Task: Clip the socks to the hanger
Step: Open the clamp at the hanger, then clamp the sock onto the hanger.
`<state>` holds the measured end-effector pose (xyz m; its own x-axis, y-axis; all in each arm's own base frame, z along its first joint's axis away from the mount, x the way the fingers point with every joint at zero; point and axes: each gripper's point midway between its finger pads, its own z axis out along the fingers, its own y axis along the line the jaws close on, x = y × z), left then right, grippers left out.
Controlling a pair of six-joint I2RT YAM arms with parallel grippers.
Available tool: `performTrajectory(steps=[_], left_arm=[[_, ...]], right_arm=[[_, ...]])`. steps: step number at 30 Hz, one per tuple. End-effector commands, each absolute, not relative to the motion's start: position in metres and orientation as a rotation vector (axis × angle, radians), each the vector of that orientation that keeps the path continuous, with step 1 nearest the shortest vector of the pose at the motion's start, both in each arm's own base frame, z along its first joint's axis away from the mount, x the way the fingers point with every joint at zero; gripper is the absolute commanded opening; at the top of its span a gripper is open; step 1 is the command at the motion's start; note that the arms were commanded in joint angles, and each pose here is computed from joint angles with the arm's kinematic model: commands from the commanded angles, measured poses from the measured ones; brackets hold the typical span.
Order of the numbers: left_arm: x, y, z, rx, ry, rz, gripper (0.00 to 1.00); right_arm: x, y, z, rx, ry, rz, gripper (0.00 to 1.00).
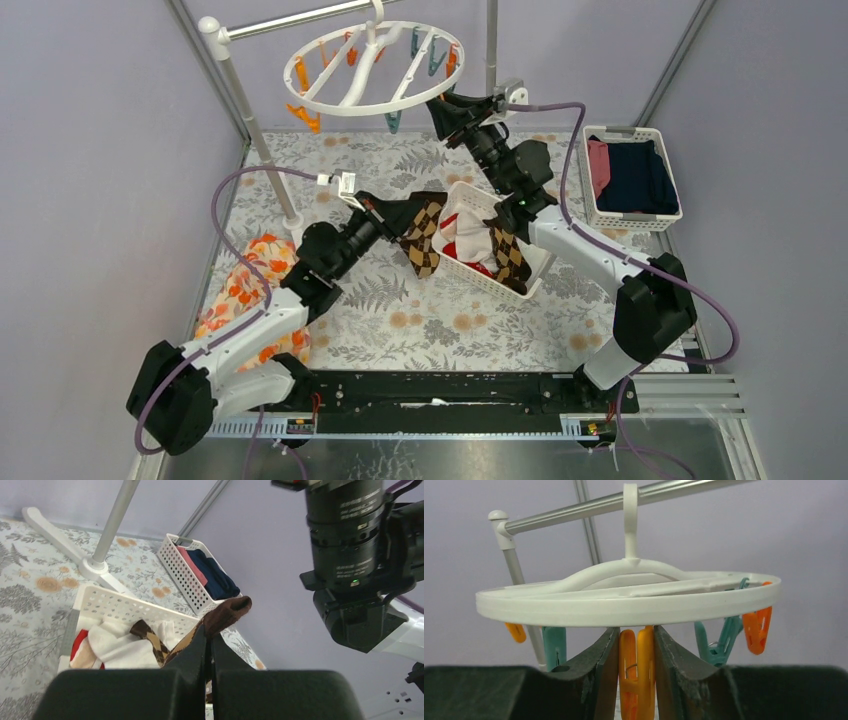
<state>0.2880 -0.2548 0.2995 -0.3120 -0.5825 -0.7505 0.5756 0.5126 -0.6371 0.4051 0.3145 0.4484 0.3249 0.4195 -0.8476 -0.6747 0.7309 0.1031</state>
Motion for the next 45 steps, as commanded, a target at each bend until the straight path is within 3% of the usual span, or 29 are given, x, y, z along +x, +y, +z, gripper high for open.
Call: performTrajectory(steps=[1, 15, 27, 37, 41, 45], left_arm=[[0.298, -0.261, 0.34, -0.01, 1.392, -1.202, 0.0], [0.333, -0.269, 0.368, -0.148, 1.328, -1.319, 0.0], [0.359, -0.256, 0.387, -0.279, 1.306, -1.16, 0.0], [0.35, -0.281, 0.377, -0.172, 1.294, -1.523, 0.0], [0.346, -0.272, 0.374, -0.194, 1.302, -1.379, 0.0], [0.339, -0.248, 0.379, -0.287, 1.303, -1.068, 0.0]], right_arm=[[0.389, 0.308, 0.485, -0.223, 0.997, 0.969, 0.28], [0.395, 0.303, 0.489, -0.111, 1.039, 1.157, 0.27], [0.401, 0.301, 0.483, -0.091, 1.058, 1.126, 0.26], [0.4, 0.299, 0.486, -0.089, 1.052, 1.124, 0.26], [0.401, 0.298, 0.486, -0.085, 1.053, 1.114, 0.26], [0.402, 0.299, 0.482, -0.083, 1.06, 1.115, 0.26]])
